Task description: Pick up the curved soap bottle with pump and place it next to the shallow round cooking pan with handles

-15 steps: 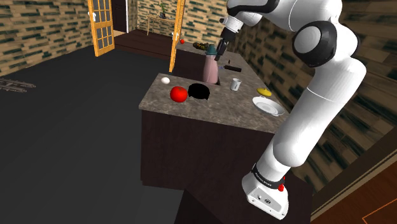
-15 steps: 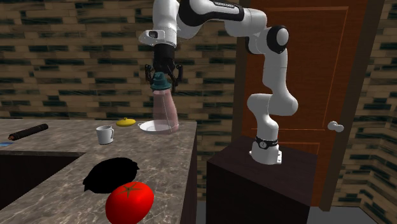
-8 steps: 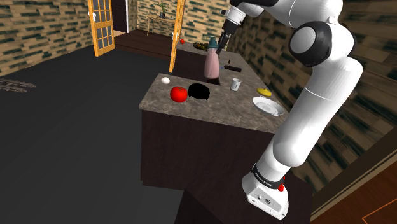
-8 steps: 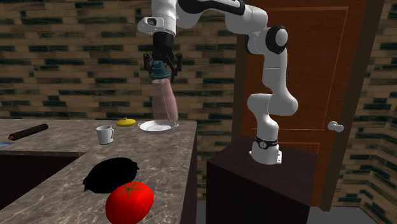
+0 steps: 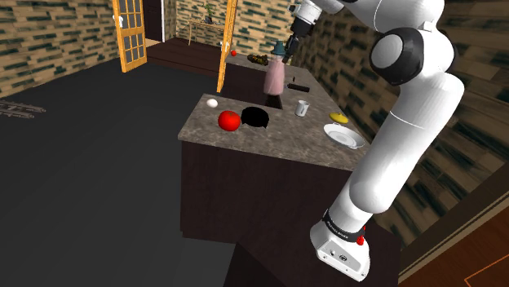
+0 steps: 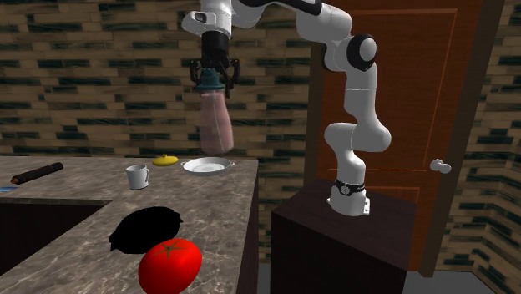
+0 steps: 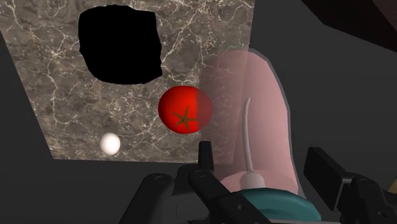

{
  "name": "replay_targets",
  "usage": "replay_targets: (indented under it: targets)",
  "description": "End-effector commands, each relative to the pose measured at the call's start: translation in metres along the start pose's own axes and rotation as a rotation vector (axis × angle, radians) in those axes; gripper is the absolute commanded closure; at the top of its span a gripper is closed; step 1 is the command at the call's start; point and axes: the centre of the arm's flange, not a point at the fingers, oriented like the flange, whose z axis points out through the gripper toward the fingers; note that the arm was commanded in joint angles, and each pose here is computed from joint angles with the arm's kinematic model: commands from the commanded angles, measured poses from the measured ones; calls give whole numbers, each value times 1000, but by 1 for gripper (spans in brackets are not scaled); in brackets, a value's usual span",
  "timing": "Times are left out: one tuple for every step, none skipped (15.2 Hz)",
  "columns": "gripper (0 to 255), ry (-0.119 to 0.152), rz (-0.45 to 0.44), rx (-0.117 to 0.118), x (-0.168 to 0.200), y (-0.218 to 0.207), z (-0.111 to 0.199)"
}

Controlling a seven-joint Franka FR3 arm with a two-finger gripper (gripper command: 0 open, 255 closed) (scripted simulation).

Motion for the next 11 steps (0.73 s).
replay_targets:
  targets:
    - [255, 0, 0, 0, -24, 2, -1]
    - [255, 0, 0, 0, -37, 3, -1]
    - [255, 0, 0, 0, -50, 4, -1]
    - [255, 0, 0, 0, -64, 4, 0]
    - [255, 0, 0, 0, -77, 5, 0]
    - [255, 0, 0, 0, -90, 6, 0]
    - [255, 0, 0, 0, -103, 7, 1]
    - [255, 0, 0, 0, -116, 8, 1]
    - [255, 0, 0, 0, -129, 9, 1]
    - [255, 0, 0, 0, -143, 10, 1]
    - [255, 0, 0, 0, -156, 11, 2]
